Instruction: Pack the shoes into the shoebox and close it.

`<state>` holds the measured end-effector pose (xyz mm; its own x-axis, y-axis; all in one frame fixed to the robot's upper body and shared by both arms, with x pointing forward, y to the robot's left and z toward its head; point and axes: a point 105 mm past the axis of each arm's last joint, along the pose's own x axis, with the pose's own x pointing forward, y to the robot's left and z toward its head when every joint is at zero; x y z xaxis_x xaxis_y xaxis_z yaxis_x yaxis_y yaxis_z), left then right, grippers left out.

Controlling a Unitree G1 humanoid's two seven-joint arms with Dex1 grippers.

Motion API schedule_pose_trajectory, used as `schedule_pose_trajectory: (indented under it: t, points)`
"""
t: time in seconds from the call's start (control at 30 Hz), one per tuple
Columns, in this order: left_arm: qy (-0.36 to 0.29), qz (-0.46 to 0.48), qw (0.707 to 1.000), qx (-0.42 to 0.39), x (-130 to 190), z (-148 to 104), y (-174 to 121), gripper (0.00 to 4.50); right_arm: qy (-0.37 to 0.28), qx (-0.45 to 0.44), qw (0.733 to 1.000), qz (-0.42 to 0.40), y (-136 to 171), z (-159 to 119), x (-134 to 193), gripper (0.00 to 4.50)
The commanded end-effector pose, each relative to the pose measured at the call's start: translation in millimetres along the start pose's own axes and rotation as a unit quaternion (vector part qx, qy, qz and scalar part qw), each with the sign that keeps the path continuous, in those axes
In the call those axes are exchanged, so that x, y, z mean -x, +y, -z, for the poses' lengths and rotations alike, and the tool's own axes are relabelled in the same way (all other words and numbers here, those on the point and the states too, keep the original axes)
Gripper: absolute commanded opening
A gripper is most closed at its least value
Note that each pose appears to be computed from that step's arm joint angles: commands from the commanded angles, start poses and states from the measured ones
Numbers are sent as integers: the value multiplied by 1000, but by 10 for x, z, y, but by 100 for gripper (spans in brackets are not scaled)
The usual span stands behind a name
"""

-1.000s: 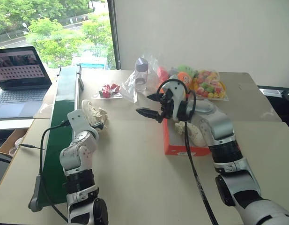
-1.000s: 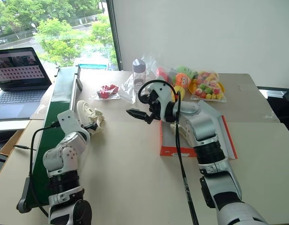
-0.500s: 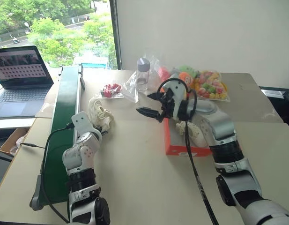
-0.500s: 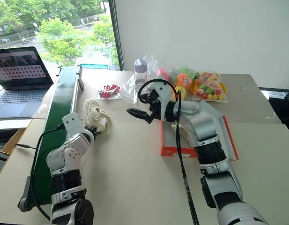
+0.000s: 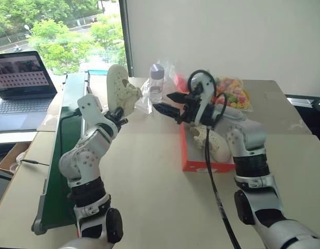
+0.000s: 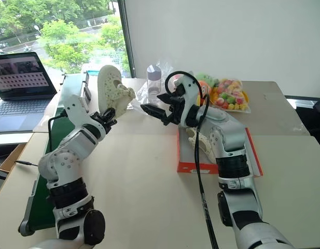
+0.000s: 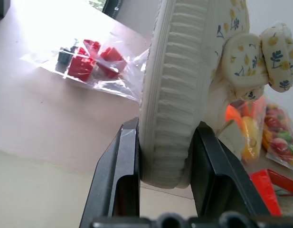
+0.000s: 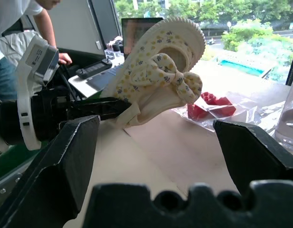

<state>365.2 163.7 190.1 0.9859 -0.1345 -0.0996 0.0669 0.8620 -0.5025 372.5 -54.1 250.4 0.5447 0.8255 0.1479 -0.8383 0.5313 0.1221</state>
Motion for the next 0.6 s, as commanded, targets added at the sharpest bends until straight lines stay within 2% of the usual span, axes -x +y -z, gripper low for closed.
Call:
schedule_pose_trajectory:
  t: [0.03, 0.1, 0.3, 0.43, 0.53, 0.6]
  points:
    - [-33, 107, 992, 59, 131, -286, -431, 87, -86, -53, 995, -6, -10, -421, 31, 450]
    - [-24, 161, 981, 104, 187, -314, -608, 87, -111, -85, 990, -7, -41, -524, 55, 450]
    - [22, 282, 947, 156, 387, -357, -1079, 87, -168, -141, 976, 3, -179, -780, 188, 450]
    - [50, 332, 916, 217, 539, -396, -1240, 87, -197, -161, 967, 14, -281, -911, 295, 450]
    - [95, 377, 874, 293, 688, -295, -1363, 87, -207, -167, 964, 19, -346, -965, 380, 450]
    - [112, 384, 866, 299, 720, -194, -1392, 87, -209, -168, 963, 20, -349, -975, 381, 450]
